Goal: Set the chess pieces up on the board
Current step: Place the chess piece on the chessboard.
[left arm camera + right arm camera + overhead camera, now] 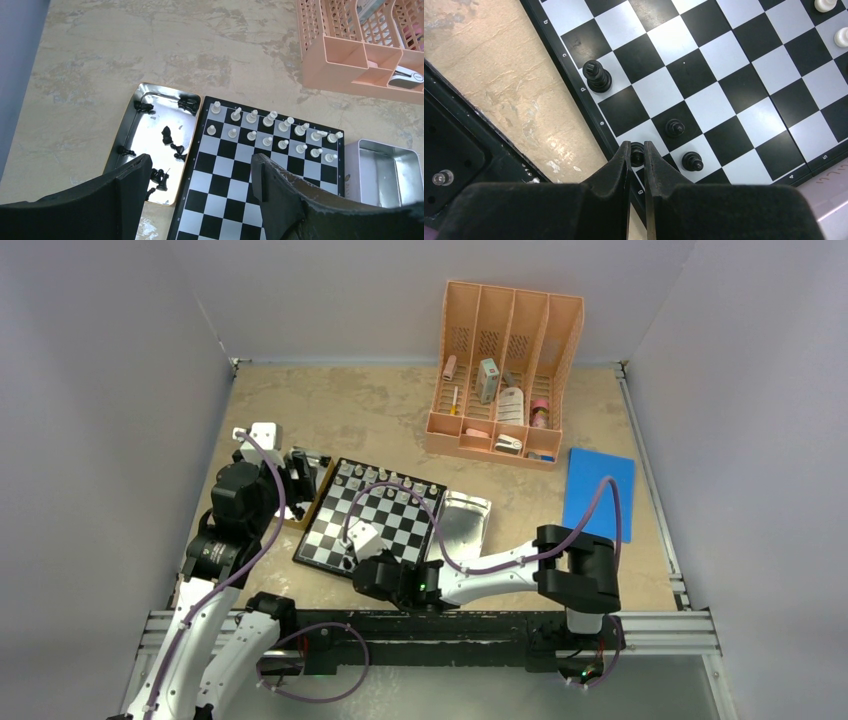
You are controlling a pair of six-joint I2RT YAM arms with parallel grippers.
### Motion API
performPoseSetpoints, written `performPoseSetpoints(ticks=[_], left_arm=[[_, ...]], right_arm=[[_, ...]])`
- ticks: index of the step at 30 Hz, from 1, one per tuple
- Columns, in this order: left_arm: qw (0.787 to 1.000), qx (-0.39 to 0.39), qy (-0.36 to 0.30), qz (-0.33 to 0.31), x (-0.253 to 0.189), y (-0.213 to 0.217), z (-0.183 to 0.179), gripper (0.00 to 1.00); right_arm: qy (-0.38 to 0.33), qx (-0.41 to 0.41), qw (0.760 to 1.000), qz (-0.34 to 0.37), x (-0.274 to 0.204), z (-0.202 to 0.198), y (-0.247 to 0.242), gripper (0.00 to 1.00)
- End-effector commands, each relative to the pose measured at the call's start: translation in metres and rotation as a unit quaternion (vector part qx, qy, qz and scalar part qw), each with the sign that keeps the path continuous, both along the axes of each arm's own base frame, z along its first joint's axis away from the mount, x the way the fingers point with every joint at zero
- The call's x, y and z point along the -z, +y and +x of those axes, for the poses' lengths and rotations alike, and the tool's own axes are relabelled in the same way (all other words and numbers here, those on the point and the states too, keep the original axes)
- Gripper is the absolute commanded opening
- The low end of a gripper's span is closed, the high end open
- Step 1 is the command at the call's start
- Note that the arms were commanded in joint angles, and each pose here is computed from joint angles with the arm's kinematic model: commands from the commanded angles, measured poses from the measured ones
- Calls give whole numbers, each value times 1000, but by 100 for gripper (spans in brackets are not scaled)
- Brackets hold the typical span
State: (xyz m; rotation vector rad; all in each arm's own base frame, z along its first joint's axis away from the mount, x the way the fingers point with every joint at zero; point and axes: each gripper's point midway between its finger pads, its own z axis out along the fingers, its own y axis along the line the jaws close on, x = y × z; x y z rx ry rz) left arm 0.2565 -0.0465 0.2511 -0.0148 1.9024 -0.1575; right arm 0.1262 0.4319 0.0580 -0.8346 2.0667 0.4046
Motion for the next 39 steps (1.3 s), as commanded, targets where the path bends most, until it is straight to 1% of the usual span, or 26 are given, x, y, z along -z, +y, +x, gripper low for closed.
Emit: performPoseSetpoints(ticks=[1, 14, 20, 27, 33, 39], left_arm=[[1000, 14, -21, -4, -13, -4, 1, 72], [1000, 23, -16, -11, -11, -9, 0, 72], [999, 29, -12, -10, -9, -11, 0, 72], [999, 42, -7, -13, -6, -16, 0, 72], [998, 53, 2, -15, -2, -20, 1, 72], [998, 50, 31, -23, 12, -23, 7, 73]], right_arm=[[-17, 9, 1000, 8, -12, 5, 9, 14], [-27, 9, 1000, -8, -8, 8, 8, 16], [-24, 9, 1000, -5, -10, 7, 10, 18], [-20, 7, 1000, 4, -18, 6, 12, 27], [-18, 3, 1000, 20, -32, 5, 16, 36], [-14, -4, 998, 53, -60, 1, 16, 41]])
